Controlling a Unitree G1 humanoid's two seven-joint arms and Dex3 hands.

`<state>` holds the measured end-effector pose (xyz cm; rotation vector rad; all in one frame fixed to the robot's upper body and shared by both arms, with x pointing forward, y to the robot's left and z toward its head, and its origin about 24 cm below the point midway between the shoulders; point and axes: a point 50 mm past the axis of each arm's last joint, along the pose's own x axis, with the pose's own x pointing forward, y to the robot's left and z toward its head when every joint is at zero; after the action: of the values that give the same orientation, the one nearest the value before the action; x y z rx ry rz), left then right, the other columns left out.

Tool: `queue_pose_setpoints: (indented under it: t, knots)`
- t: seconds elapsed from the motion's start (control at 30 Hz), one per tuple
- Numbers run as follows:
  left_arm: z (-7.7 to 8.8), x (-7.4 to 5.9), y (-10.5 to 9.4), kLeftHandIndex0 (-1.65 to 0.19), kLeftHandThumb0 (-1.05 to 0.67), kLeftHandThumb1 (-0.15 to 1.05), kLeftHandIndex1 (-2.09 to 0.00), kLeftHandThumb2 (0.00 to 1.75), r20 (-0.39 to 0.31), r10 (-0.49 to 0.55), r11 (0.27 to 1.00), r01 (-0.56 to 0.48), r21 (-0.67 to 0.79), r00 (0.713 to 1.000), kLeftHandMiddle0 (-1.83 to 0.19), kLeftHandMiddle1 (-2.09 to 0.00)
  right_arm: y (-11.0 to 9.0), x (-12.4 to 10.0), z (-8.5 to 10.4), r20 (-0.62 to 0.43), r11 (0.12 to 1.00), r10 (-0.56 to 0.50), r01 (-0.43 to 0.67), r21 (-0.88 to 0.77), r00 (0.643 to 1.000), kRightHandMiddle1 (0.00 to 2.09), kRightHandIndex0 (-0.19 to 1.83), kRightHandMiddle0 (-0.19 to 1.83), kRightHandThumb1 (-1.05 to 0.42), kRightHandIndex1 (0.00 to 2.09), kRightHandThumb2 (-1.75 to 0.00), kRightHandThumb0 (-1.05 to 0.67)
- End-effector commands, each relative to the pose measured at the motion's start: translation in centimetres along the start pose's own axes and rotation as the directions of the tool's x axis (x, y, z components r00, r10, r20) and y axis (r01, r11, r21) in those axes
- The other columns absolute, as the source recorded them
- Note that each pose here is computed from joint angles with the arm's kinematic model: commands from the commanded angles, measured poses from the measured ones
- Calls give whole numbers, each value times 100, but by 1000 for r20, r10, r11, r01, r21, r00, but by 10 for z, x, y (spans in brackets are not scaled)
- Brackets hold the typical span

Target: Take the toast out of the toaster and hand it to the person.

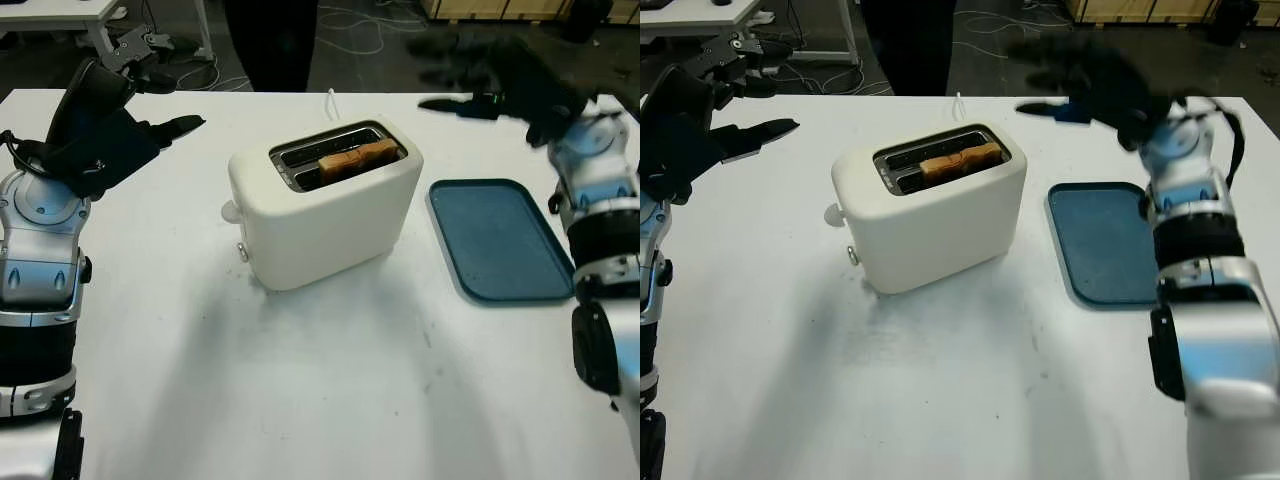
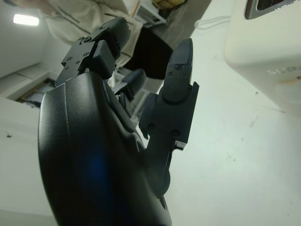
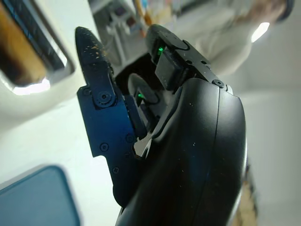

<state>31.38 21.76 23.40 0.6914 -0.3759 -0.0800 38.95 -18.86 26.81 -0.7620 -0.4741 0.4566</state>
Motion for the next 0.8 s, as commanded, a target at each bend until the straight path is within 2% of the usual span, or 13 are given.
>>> queue_pose_setpoints:
  t: [0.0,0.13,0.23,0.33,0.47,0.53,0.57,0.6,0.77]
  knots:
    - [0,-1,-1,-20,-32,92,-61,4,4,0,1000,0,0,1000,-5,-101,-6,6,22,82,996,38,-31,-87,996,12,93,82,-76,20,0,-56]
    - [0,-1,-1,-21,-32,92,-62,4,8,5,1000,-5,5,1000,-6,-102,5,16,45,150,973,123,-90,-214,981,14,100,90,-76,24,0,-65]
    - [0,-1,-1,-20,-31,92,-62,4,5,4,1000,-4,2,1000,-5,-102,17,20,57,145,934,206,-150,-323,968,14,102,94,-76,26,0,-66]
    - [0,-1,0,-20,-31,92,-62,4,5,3,1000,-3,-2,1000,-5,-102,31,22,64,169,903,266,-184,-388,949,14,109,99,-72,32,0,-61]
    - [1,-1,0,-21,-32,92,-62,4,6,4,1000,-4,9,1000,-6,-102,46,27,68,139,853,339,-242,-463,930,14,112,103,-68,38,0,-60]
    - [1,-1,0,-21,-31,92,-62,4,6,4,1000,-4,11,1000,-6,-102,50,28,67,124,832,361,-260,-490,924,9,106,106,-68,57,0,-60]
    - [1,-1,0,-21,-31,92,-62,4,7,4,1000,-4,12,1000,-6,-102,52,28,67,119,824,368,-264,-501,922,7,99,107,-68,82,0,-60]
    - [2,-1,0,-21,-31,92,-62,4,7,5,1000,-5,15,1000,-7,-102,54,29,67,109,807,379,-271,-525,919,5,95,107,-68,94,0,-60]
    - [1,-1,0,-21,-30,92,-61,4,6,6,1000,-6,0,1000,-7,-101,61,30,63,106,780,391,-268,-565,914,4,83,109,-68,112,0,-57]
